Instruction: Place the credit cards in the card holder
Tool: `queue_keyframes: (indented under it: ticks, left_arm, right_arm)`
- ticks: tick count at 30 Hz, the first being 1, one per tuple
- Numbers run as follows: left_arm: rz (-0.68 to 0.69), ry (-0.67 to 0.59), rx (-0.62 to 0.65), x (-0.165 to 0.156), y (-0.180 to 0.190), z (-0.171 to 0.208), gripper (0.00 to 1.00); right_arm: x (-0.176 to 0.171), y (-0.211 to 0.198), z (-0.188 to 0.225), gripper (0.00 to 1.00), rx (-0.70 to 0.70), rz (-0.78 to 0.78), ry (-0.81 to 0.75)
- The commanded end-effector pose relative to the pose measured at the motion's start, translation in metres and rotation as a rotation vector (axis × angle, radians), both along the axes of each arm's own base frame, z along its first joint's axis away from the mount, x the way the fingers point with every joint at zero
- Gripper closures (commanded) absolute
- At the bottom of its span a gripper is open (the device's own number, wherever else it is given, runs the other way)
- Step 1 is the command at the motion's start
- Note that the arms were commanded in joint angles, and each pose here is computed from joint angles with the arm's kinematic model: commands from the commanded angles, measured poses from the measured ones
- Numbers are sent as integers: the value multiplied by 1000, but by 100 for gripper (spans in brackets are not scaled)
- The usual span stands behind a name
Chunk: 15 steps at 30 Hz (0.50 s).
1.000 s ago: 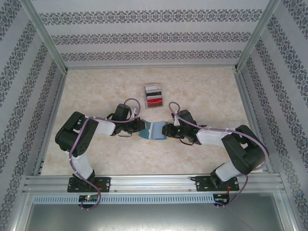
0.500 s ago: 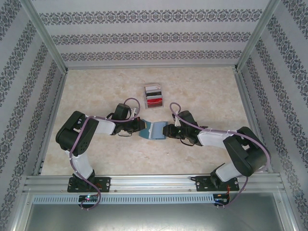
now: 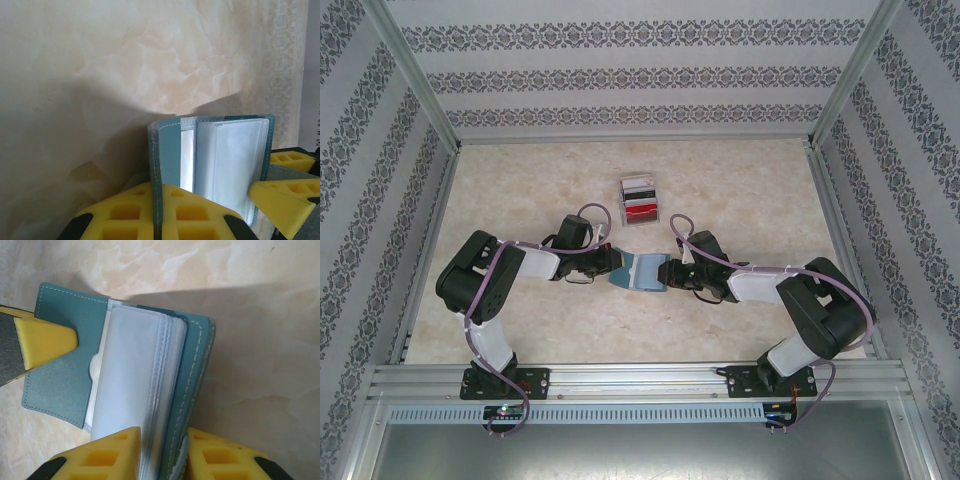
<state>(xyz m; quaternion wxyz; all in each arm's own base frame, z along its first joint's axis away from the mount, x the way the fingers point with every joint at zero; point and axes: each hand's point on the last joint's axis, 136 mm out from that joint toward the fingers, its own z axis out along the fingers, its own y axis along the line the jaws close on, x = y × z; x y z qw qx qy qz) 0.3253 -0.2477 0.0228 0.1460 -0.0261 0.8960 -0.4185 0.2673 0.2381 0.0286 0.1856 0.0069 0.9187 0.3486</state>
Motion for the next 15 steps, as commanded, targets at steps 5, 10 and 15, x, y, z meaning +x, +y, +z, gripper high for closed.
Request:
queue_keyframes:
  ticks: [5, 10, 15]
  left_arm:
    - [34, 47, 57, 0, 11, -21, 100]
    - [39, 49, 59, 1, 11, -21, 100]
    - [38, 51, 60, 0, 11, -22, 100]
  right_arm:
    - [3, -1, 10, 66, 5, -16, -33]
    - [0, -6, 9, 70, -4, -17, -33]
    - [0, -4, 7, 73, -1, -13, -26]
